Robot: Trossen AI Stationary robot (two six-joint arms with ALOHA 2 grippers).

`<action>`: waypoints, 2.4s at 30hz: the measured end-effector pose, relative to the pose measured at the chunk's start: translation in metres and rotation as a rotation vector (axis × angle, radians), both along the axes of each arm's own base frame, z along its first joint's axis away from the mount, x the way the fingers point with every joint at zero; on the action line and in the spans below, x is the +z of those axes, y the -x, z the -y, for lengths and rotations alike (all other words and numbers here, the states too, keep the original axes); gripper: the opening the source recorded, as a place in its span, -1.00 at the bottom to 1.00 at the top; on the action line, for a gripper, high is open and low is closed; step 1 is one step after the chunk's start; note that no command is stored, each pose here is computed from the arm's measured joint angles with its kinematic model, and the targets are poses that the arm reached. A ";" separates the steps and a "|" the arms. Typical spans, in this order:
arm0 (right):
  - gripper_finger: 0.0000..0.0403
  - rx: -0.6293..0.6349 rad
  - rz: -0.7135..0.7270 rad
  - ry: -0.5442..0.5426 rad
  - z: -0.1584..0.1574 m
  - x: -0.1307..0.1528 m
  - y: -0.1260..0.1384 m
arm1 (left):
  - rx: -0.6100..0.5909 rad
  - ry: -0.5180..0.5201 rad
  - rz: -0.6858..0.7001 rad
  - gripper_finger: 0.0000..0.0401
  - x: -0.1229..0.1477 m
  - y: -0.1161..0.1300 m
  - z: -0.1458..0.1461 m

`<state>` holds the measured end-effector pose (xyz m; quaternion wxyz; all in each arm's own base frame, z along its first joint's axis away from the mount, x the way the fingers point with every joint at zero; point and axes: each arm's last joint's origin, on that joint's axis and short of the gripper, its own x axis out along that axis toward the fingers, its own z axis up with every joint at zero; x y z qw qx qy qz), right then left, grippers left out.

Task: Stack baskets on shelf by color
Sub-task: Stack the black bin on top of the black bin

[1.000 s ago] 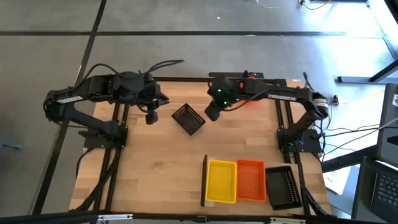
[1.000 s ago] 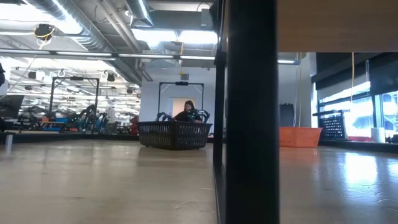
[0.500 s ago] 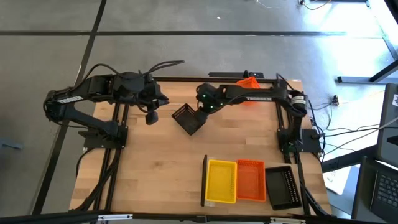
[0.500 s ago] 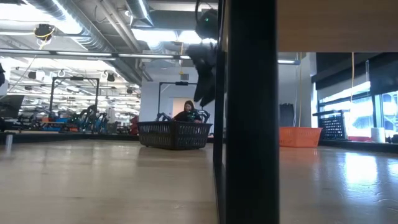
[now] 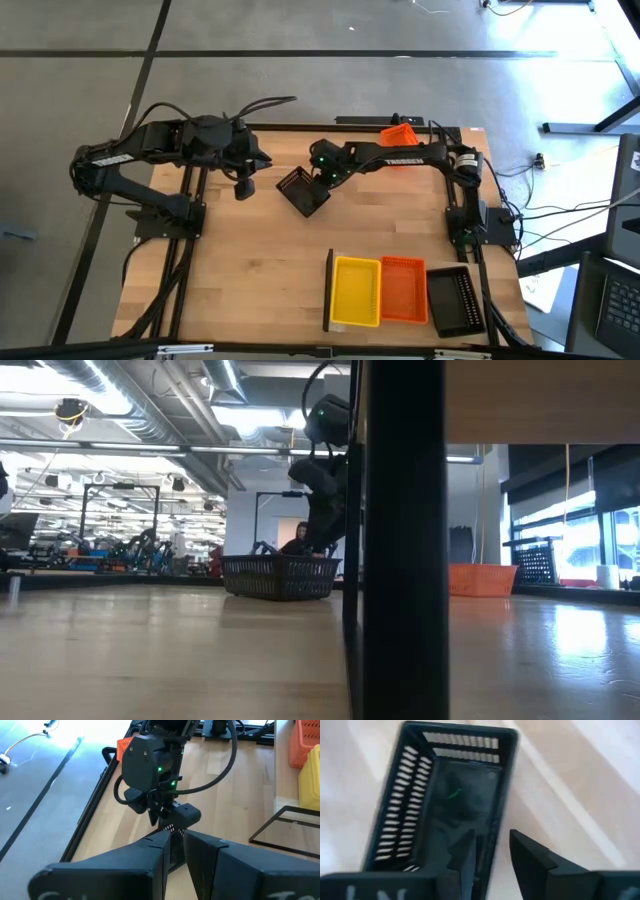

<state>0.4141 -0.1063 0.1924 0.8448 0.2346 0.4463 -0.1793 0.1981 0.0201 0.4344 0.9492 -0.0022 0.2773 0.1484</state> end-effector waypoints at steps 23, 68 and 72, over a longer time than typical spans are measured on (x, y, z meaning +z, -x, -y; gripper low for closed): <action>-0.42 -0.014 -0.083 -0.030 0.006 -0.043 -0.008 | 0.001 0.001 0.000 -0.77 0.000 0.000 0.000; -1.00 -0.230 -0.155 0.303 -0.082 0.208 0.110 | -0.036 -0.042 -0.064 -0.77 -0.004 0.002 0.000; -1.00 -0.275 -0.156 0.317 -0.097 0.234 0.142 | -0.036 -0.042 -0.064 -0.77 -0.004 0.002 0.000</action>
